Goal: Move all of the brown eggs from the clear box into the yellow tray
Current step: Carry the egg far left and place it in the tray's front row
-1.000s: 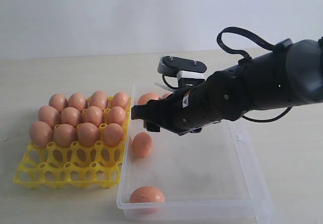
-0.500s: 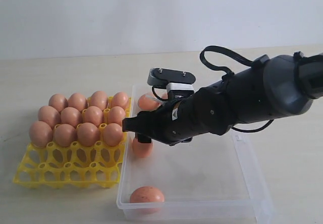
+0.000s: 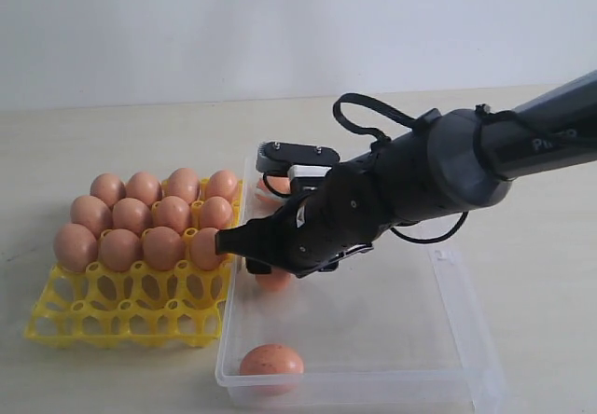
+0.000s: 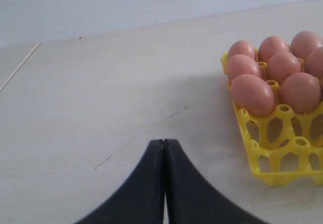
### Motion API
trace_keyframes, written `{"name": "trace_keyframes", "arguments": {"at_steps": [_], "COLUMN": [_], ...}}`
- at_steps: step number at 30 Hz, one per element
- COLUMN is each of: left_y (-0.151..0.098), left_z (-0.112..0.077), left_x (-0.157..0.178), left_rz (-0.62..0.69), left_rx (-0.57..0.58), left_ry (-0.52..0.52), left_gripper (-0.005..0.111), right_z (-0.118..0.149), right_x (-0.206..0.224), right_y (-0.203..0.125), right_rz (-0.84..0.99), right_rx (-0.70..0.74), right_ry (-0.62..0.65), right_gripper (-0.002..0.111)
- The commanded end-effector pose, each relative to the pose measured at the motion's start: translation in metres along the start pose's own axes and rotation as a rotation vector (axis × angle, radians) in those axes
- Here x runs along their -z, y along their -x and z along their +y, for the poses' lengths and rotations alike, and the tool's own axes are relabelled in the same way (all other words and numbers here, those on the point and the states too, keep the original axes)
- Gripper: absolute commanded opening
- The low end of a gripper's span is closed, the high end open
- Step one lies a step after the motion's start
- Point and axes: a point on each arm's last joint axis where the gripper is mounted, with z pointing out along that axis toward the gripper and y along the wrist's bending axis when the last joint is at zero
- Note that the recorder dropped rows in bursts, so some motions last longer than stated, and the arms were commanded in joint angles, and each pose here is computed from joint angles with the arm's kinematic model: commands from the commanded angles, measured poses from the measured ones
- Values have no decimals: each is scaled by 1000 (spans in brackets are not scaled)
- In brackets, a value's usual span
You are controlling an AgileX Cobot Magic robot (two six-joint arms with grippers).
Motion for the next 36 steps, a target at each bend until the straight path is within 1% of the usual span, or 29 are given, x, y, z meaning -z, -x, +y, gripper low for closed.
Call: {"name": "trace_keyframes", "arguments": {"at_steps": [1, 2, 3, 4, 8, 11, 13, 14, 16, 20, 22, 24, 27, 36], "left_y": [2, 2, 2, 2, 2, 2, 2, 2, 2, 2, 2, 2, 2, 2], "left_z": [0, 0, 0, 0, 0, 0, 0, 0, 0, 0, 0, 0, 0, 0], "left_x": [1, 1, 1, 1, 1, 1, 1, 1, 1, 1, 1, 1, 1, 1], "left_rz": [-19, -19, -19, -19, -19, -19, -19, -19, -19, -19, -19, -19, -19, -19], "left_rx": [5, 5, 5, 5, 5, 5, 5, 5, 5, 5, 5, 5, 5, 5], "left_ry": [-5, -5, -5, -5, -5, -5, -5, -5, -5, -5, -5, -5, -5, -5], "left_gripper": [0, 0, 0, 0, 0, 0, 0, 0, 0, 0, 0, 0, 0, 0], "right_z": [0, -1, -1, 0, 4, 13, 29, 38, 62, 101, 116, 127, 139, 156], "right_x": [-3, -3, -2, 1, 30, 64, 85, 90, 95, 73, 55, 39, 15, -27], "right_y": [-2, -3, -3, -3, 9, 25, 35, 38, 36, 16, 4, -5, -11, -8], "right_rz": [52, 58, 65, 73, 50, -74, -218, -280, -416, -589, -636, -647, -622, -485], "right_rx": [26, 45, 69, 95, 182, 310, 387, 413, 510, 731, 809, 850, 858, 745], "right_ry": [-24, -27, -29, -30, -29, 3, 73, 109, 189, 302, 361, 396, 410, 438], "right_gripper": [25, 16, 4, 0, 0, 0, 0, 0, 0, 0, 0, 0, 0, 0]}}
